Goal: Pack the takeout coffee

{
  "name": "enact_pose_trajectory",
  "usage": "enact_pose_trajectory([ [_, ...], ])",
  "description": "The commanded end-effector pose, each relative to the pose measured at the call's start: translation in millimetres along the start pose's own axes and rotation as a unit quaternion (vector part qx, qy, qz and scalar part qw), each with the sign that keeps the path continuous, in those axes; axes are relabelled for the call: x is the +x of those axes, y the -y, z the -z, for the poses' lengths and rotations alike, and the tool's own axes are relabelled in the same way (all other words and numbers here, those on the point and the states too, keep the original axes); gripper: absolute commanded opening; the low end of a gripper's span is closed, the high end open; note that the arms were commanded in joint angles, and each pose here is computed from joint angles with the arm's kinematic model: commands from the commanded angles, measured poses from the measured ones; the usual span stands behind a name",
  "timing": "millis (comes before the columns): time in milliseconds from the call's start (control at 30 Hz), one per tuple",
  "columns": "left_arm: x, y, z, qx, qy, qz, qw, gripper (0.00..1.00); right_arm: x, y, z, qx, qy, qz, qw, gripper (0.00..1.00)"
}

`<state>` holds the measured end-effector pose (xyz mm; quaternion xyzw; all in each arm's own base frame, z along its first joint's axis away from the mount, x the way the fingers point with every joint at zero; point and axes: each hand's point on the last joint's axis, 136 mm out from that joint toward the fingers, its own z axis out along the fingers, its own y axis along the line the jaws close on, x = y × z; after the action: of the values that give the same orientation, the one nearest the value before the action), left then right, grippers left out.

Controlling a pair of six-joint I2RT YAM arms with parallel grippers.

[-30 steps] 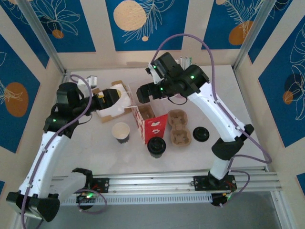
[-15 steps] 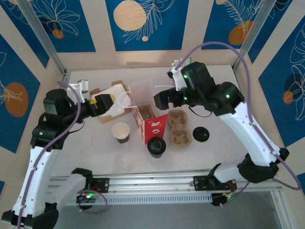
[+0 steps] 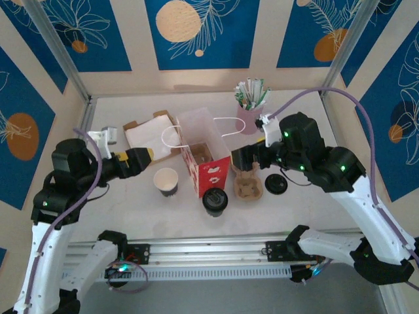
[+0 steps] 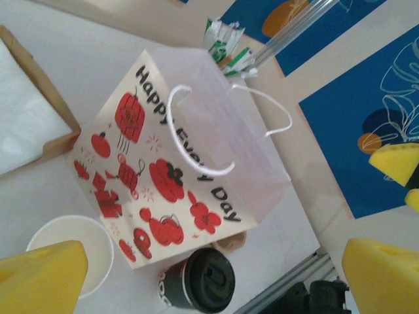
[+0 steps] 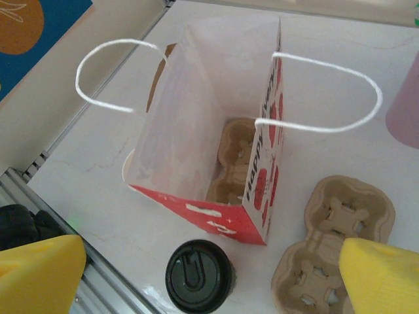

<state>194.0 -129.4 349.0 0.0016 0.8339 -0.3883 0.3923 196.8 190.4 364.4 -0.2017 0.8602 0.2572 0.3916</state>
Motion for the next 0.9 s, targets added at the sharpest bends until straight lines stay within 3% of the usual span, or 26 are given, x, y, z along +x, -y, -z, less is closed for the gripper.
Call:
enact_pose_trajectory([
  [0,18.0,-7.5,-2.3,-0.003,-0.025,0.013,1.000,1.00,8.1,-2.2,2.5,-0.016,0.003,-0.015,1.000,0.99],
  [533,64.9,-33.6,-33.4,0.036,-0.064,0.088,0.993,1.00,80.6,28.8,-23.0,0.026,-0.049,-0.115,0.992,0.99],
  [867,79.2,-40.6,-56.2,0.029,-0.078,0.091,0.992,1.00,98.7,40.1,-28.7,0.028,-0.052,-0.158,0.986,0.99],
])
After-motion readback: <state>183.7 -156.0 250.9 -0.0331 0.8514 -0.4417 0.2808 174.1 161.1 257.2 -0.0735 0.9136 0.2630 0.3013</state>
